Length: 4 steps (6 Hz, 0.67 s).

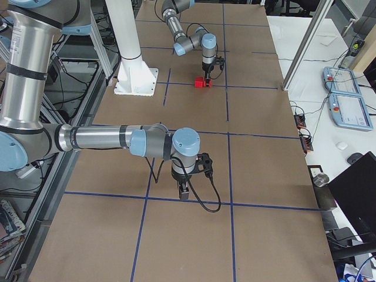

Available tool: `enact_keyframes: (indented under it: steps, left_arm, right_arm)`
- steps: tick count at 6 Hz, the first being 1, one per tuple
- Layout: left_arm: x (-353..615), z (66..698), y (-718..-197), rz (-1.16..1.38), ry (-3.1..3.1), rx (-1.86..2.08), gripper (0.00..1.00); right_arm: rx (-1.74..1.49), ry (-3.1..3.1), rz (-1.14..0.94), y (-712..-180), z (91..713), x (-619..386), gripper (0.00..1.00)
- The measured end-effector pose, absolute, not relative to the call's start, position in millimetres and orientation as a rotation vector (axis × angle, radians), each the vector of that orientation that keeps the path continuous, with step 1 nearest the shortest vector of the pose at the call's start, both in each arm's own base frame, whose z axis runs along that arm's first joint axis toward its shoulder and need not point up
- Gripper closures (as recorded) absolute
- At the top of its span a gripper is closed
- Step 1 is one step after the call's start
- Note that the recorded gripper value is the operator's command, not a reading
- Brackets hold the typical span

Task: Form red blocks into L shape at center
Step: 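Hold the block down against the center block with the left gripper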

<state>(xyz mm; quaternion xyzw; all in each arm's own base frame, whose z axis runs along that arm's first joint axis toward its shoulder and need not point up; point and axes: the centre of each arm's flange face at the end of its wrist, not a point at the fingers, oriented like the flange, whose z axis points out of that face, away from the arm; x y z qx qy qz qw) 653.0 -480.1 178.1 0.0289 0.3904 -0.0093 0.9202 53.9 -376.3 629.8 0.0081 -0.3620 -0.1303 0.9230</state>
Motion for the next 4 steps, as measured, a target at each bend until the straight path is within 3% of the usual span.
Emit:
enact_keyframes:
  steps: [1,4]
  left_arm:
    - [653.1,178.3,-480.1,-0.019,0.802,0.059,0.71]
    - [653.1,175.3,-480.0,-0.019,0.806,0.059,0.71]
  right_arm:
    - [0.016,-0.743,-0.267,-376.3,629.9,53.9,0.0]
    - [0.015,-0.743,-0.267,-376.2,630.4,53.9,0.0]
